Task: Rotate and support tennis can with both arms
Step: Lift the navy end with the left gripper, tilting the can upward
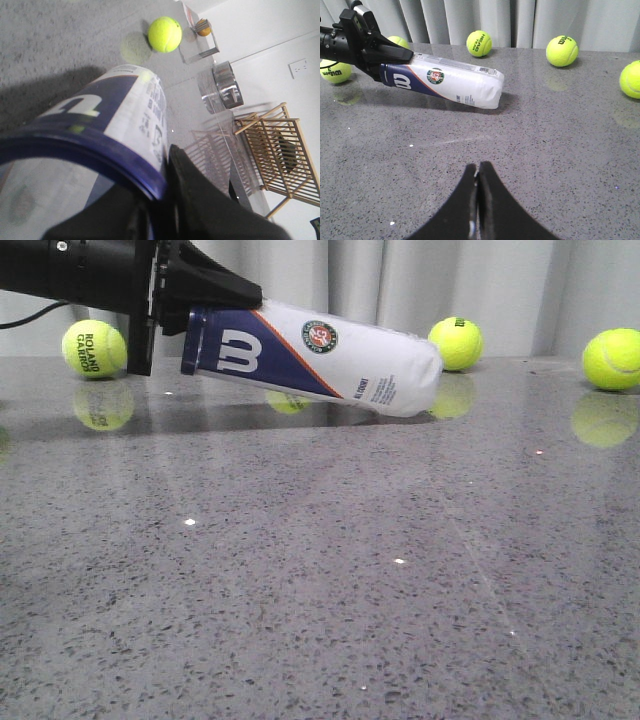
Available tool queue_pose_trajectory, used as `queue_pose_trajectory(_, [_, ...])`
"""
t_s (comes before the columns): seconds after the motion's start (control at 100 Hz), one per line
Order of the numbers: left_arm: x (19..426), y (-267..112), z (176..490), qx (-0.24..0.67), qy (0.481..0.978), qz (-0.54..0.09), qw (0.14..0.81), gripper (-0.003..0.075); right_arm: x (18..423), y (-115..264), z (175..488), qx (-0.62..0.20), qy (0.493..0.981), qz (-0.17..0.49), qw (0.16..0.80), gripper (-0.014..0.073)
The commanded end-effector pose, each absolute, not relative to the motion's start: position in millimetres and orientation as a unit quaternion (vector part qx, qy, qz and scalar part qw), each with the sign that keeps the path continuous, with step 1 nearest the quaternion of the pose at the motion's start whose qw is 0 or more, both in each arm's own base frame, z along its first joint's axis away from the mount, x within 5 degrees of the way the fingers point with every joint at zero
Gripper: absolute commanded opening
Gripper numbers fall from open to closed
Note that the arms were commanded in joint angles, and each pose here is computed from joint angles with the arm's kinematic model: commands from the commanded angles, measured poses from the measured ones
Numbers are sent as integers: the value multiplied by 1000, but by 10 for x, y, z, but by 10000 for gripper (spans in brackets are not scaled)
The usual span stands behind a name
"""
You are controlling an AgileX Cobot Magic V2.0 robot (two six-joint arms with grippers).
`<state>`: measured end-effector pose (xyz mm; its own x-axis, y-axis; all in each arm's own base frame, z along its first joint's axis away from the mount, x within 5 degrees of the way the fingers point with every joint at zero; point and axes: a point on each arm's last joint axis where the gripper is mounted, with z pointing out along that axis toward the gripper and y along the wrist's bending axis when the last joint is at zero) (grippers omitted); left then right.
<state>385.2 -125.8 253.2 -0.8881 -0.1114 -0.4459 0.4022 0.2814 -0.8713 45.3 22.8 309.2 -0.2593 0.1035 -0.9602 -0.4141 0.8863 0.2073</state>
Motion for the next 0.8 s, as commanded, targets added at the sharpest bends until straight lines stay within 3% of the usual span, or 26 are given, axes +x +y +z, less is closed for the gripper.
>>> queue_pose_trajectory(0.0, [3784,-1269,3003,141,712,-639,255,-20,461,224,3232,-100,734,217,636,-69])
queue_pose_trajectory(0.21, [3749,-1183,3592,179,729,-601,276,-20,461,224,3232,-100,734,217,636,-69])
queue_pose_trajectory(0.37, [3637,-1132,4047,242,792,-474,297,-20,461,224,3232,-100,734,217,636,-69])
queue_pose_trajectory(0.56, [3397,-1115,4527,242,850,-330,332,-20,461,224,3232,-100,734,217,636,-69])
queue_pose_trajectory(0.79, [3075,-1290,4708,266,873,-211,351,-20,461,224,3232,-100,734,217,636,-69])
